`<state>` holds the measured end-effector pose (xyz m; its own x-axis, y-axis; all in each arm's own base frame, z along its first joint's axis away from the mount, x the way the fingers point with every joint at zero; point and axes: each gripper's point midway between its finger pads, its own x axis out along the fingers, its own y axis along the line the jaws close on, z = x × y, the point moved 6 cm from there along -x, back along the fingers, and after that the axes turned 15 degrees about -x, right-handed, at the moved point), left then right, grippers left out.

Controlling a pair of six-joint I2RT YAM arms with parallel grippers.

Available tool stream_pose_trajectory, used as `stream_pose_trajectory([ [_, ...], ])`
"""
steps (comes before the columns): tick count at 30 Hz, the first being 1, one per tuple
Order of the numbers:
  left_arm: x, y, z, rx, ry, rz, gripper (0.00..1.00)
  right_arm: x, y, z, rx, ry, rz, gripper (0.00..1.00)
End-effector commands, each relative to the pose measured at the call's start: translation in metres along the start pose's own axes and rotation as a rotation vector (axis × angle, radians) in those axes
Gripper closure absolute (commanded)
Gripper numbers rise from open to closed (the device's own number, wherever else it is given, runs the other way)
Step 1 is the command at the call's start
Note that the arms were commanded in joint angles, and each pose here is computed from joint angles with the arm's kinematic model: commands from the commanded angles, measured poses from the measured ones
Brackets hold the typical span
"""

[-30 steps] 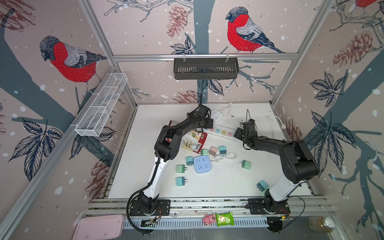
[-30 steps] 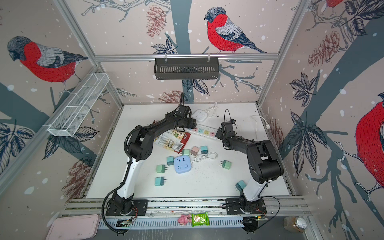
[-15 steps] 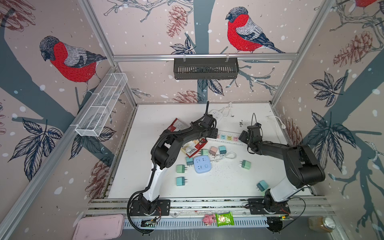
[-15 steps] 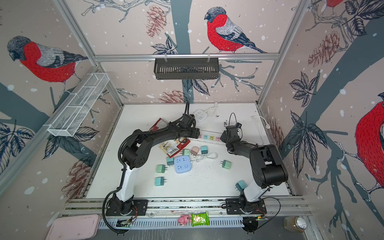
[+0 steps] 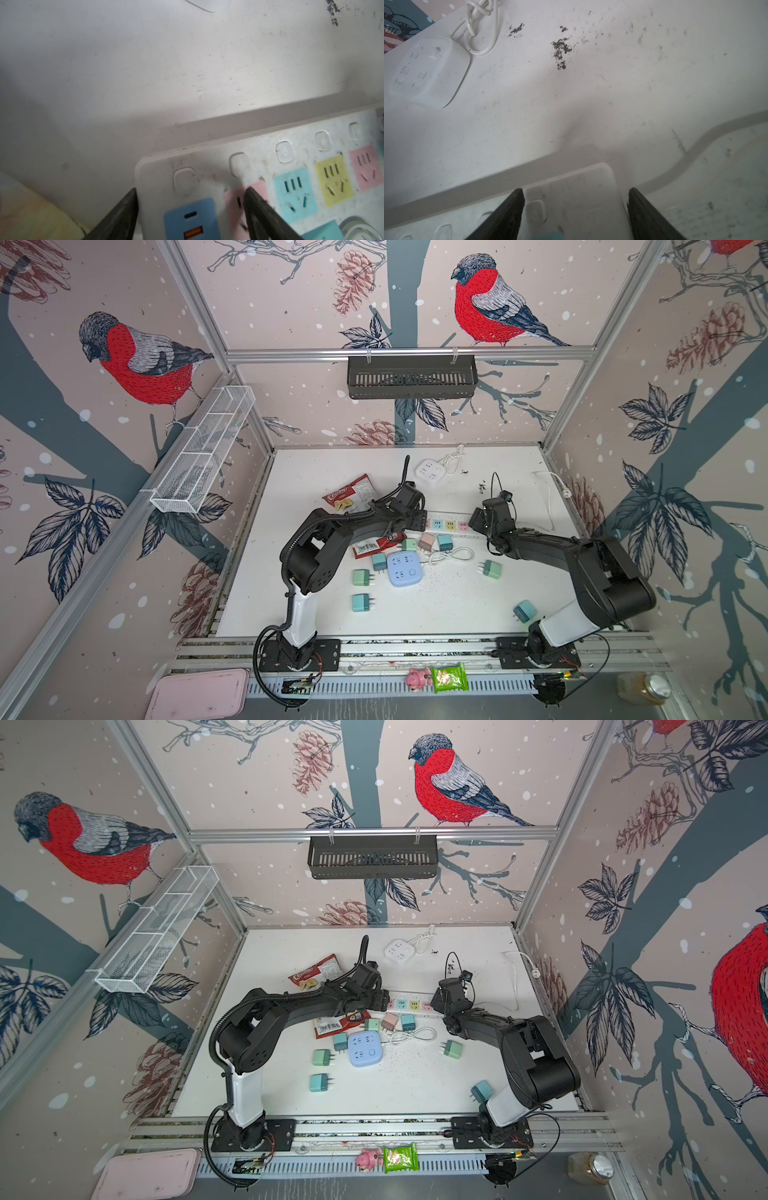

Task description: Insert the plug

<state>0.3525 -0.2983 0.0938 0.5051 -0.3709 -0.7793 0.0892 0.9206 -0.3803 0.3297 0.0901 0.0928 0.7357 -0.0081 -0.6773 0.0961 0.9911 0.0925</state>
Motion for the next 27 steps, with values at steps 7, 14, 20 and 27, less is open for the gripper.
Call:
stream_pose_trajectory([
  [7,-0.051,-0.025,0.027,0.009,-0.150,-0.109,0.11,-0.051,-0.010,0.024,0.079,-0.112,-0.050,0.17],
  [14,-0.133,-0.003,0.017,-0.006,-0.309,-0.177,0.10,-0.099,-0.026,0.004,0.211,-0.147,-0.055,0.17],
  [20,-0.199,0.070,-0.013,-0.084,-0.528,-0.015,0.05,-0.129,-0.039,-0.023,0.291,-0.097,-0.047,0.15],
  [27,-0.218,0.158,-0.049,-0.269,-0.669,0.409,0.03,-0.154,-0.073,-0.057,0.655,0.093,-0.317,0.00],
])
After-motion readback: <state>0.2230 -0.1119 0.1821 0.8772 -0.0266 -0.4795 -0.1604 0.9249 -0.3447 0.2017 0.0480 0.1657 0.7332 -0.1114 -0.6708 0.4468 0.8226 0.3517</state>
